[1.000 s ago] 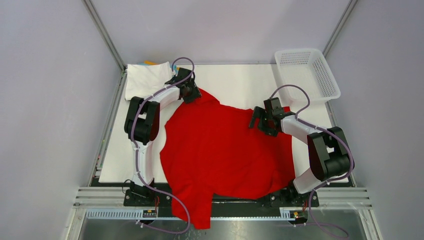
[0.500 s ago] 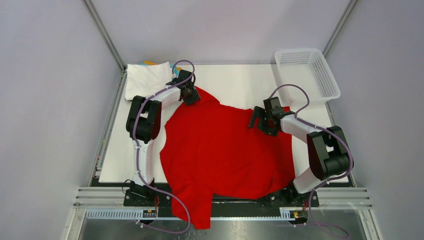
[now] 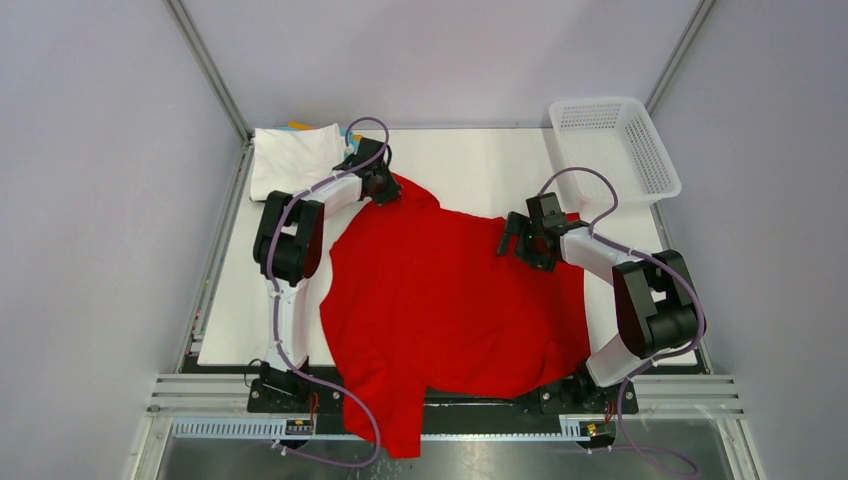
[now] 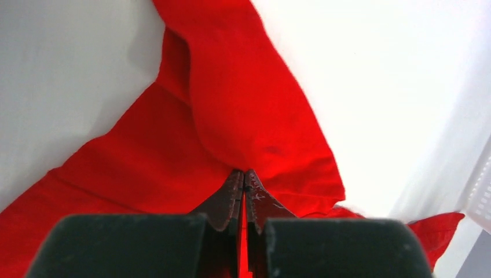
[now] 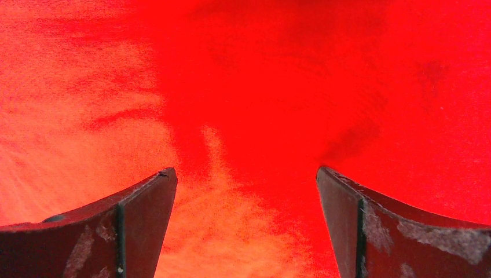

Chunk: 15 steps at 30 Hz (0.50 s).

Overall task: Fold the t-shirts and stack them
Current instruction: Flatten out the tshirt

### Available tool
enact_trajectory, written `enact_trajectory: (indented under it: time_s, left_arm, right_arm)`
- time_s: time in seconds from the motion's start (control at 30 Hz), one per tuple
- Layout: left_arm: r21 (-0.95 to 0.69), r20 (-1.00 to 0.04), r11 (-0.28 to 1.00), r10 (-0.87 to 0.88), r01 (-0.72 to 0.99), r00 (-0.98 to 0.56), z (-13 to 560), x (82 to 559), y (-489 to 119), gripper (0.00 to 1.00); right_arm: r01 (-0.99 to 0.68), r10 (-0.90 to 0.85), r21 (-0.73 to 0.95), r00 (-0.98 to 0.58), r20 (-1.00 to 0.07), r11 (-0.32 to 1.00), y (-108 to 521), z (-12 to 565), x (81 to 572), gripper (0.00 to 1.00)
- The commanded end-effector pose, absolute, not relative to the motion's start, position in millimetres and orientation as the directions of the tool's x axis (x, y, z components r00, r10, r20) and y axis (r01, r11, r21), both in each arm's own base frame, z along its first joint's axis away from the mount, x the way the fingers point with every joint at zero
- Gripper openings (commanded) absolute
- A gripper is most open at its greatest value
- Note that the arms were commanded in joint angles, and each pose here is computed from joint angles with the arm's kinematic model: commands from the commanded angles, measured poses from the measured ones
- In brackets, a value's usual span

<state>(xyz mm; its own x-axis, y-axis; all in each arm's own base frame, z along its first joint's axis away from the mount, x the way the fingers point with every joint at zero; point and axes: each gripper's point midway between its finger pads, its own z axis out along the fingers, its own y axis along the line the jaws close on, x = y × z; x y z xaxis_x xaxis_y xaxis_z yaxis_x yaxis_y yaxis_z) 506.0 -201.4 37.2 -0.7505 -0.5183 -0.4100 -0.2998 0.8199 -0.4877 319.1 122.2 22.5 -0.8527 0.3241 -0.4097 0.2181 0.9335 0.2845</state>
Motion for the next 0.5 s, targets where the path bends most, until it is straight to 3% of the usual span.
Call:
enact_trajectory:
  time_s: [0.0, 0.47]
  left_arm:
    - [-0.599, -0.453, 0.771, -0.550, -0.217, -0.702, 72, 537, -220, 0.00]
    - [-0.773, -0.462, 0.633, -0.609, -0.044, -0.645, 101, 627, -285, 0.01]
  right_arm:
    - [0.221, 0.308, 0.244, -0.853, -0.420, 0.944, 115, 23, 324, 1.00]
    - [0.220, 0.295, 0.213, -0.847, -0.443, 0.952, 109, 27, 327, 0.99]
